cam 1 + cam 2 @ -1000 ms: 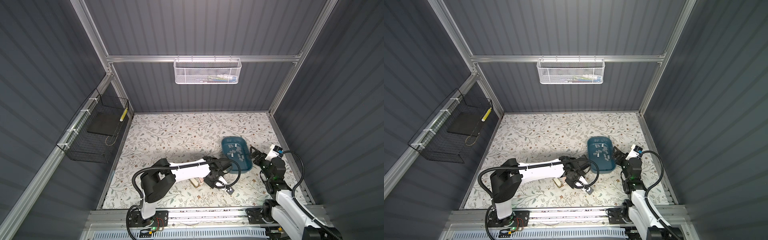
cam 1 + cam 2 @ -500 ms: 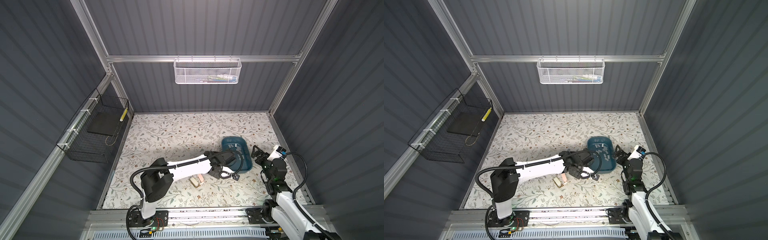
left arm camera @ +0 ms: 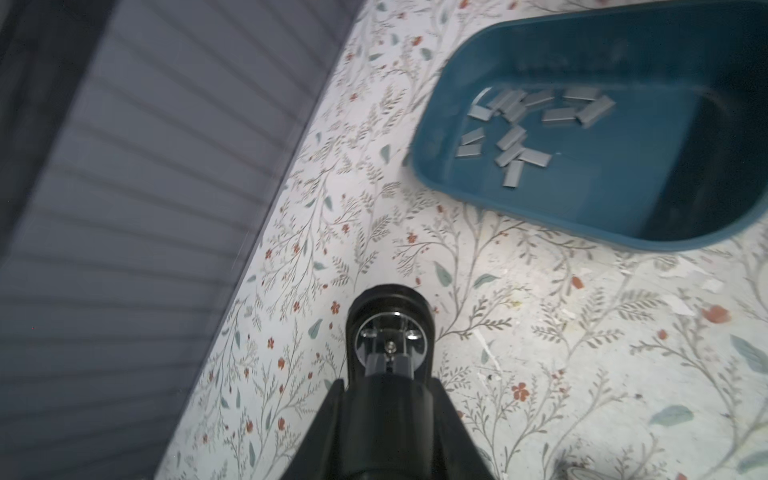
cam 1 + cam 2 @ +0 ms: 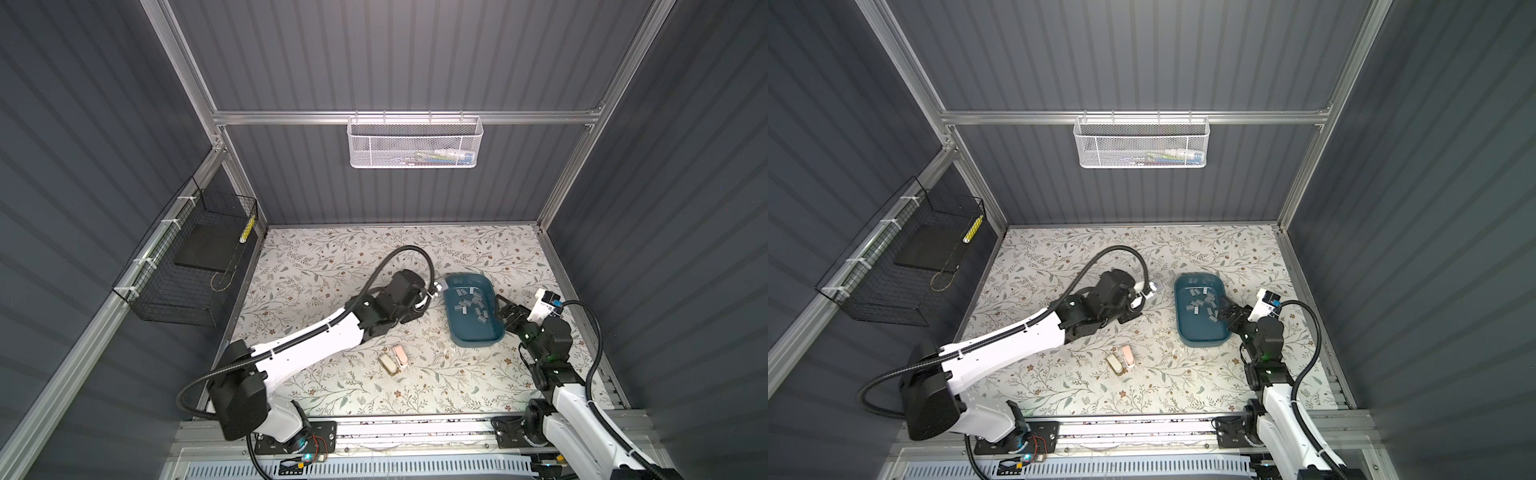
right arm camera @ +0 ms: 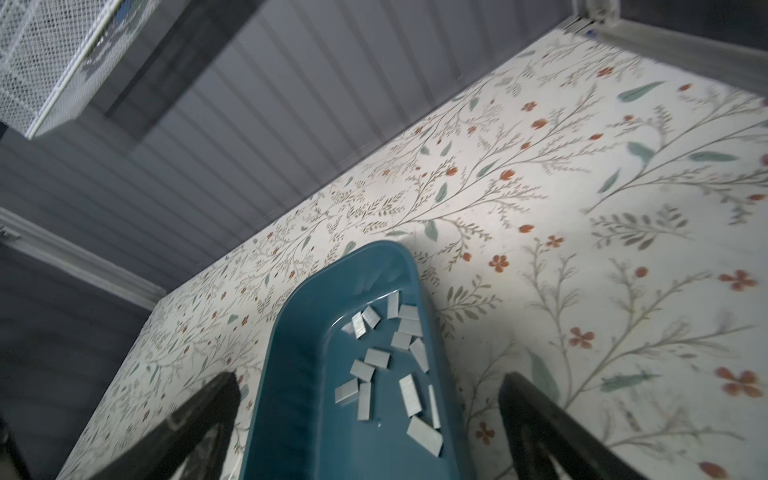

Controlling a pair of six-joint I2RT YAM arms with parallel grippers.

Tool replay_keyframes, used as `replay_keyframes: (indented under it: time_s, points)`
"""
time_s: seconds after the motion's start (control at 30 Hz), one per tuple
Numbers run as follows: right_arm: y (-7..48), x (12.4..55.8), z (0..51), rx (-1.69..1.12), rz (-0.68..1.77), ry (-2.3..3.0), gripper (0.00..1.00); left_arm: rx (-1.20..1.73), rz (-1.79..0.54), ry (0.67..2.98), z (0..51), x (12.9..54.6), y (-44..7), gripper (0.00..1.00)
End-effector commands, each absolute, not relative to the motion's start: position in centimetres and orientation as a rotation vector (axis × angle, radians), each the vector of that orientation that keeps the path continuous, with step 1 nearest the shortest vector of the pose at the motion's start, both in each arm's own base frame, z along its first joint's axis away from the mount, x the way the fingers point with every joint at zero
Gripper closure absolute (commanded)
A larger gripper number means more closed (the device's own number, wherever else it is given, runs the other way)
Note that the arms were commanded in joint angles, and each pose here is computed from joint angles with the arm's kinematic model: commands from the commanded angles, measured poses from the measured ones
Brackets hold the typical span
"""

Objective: Load the staples into the stapler

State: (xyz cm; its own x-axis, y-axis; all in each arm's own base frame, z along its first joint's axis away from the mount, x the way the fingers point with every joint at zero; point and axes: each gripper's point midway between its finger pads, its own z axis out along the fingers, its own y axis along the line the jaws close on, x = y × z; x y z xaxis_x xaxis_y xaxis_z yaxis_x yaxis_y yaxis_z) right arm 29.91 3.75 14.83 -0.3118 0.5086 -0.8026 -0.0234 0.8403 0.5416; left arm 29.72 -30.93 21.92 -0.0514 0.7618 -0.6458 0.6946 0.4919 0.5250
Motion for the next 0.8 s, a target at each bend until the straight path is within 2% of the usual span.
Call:
replay_keyframes:
  time_s: [0.0, 0.2, 0.3, 0.4, 0.53, 0.77]
  points:
    - [7.1, 29.8, 16.9, 0.206, 0.579, 1.848, 0.01, 0.96, -0.106, 1.697, 25.5, 30.2, -32.3, 1.0]
    - [12.9, 28.7, 22.7, 0.025, 0.582, 1.806, 0.01, 0.933, -0.232, 1.7, 24.6, 28.7, -32.2, 1.0]
    - [12.5, 28.0, 24.7, 0.161, 0.585, 1.881, 0.01, 0.902, -0.173, 1.698, 24.2, 29.0, -30.8, 1.0]
    - [13.2, 26.8, 25.3, 0.261, 0.744, 1.848, 0.02, 0.906, -0.202, 1.707, 24.1, 29.0, -30.9, 1.0]
    - [16.3, 24.1, 23.3, 0.185, 0.932, 1.767, 0.02, 0.916, -0.24, 1.73, 23.0, 28.7, -31.3, 1.0]
    - [18.6, 23.9, 21.4, 0.079, 0.901, 1.905, 0.02, 0.971, -0.265, 1.727, 22.8, 28.4, -32.0, 1.0]
